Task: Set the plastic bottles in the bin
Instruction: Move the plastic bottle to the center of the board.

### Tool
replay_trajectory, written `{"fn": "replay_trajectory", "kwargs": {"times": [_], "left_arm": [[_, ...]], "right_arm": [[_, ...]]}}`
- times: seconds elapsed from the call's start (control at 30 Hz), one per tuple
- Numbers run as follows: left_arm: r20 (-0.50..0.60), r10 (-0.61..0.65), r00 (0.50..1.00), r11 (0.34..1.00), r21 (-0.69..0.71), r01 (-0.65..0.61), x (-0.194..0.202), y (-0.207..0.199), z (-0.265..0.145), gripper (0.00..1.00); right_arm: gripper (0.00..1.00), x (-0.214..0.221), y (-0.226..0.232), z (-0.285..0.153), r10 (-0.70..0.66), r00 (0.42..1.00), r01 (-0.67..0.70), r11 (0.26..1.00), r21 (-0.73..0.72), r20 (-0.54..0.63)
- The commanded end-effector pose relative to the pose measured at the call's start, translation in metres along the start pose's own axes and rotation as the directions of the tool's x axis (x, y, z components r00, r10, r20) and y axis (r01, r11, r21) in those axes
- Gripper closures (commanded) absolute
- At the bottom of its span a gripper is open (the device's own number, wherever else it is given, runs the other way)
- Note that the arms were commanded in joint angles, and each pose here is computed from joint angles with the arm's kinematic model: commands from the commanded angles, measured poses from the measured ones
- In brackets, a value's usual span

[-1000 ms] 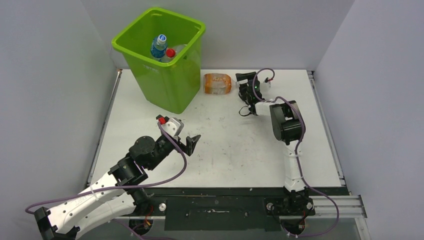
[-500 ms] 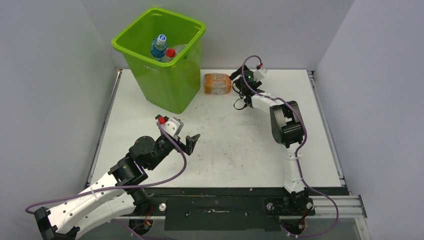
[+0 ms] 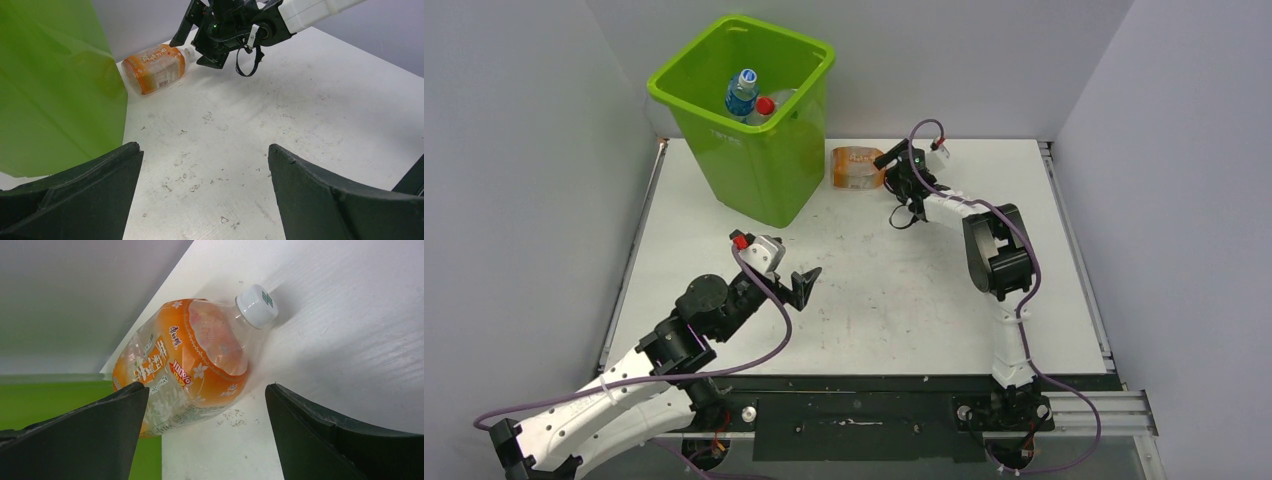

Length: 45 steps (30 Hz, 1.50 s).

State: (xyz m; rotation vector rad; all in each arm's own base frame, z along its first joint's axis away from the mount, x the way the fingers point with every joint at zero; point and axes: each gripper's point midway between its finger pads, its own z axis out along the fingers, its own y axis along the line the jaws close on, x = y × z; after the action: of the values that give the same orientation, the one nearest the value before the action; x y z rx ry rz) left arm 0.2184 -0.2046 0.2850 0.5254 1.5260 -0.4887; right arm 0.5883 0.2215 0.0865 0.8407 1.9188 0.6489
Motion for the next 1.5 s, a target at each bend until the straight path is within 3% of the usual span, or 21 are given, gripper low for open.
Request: {"fn": "replay_trajectory", "kwargs": {"times": [0.0, 0.3, 0.5, 0.93, 1.13, 1.47], "left_arm": [[0.057, -0.021, 0.998, 1.0, -0.002, 0.021, -0.017, 0.0, -0.001, 0.04], [0.048, -0.043, 0.998, 0.999, -0.013, 0.043, -0.014, 0.0, 0.001, 0.04], [0.038, -0.039, 0.999, 0.999, -0.012, 0.04, -0.012, 0.0, 0.002, 0.04], [0.045, -0.045, 0.998, 0.999, -0.01, 0.045, -0.014, -0.001, 0.0, 0.04], [0.049, -0.047, 0.998, 0.999, -0.007, 0.047, -0.015, -0.001, 0.0, 0.04], [0.072, -0.069, 0.995, 0.997, 0.021, 0.068, -0.022, -0.006, -0.005, 0.04]], "right_arm": [[0.1, -0.001, 0.027, -0.001, 0.1, 0.995, -0.099, 0.993, -0.071, 0.01], [0.09, 0.023, 0.025, 0.02, 0.137, 0.99, -0.139, 0.988, -0.069, -0.029], [0.02, 0.031, 0.016, 0.025, 0.135, 0.99, -0.137, 0.989, -0.058, -0.046], [0.48, 0.032, 0.003, 0.022, 0.139, 0.989, -0.143, 0.987, -0.075, -0.055], [0.61, 0.025, 0.005, 0.009, 0.127, 0.991, -0.131, 0.986, -0.098, -0.046], [0.74, -0.006, 0.012, -0.051, 0.028, 1.0, -0.028, 0.99, -0.141, 0.003]]}}
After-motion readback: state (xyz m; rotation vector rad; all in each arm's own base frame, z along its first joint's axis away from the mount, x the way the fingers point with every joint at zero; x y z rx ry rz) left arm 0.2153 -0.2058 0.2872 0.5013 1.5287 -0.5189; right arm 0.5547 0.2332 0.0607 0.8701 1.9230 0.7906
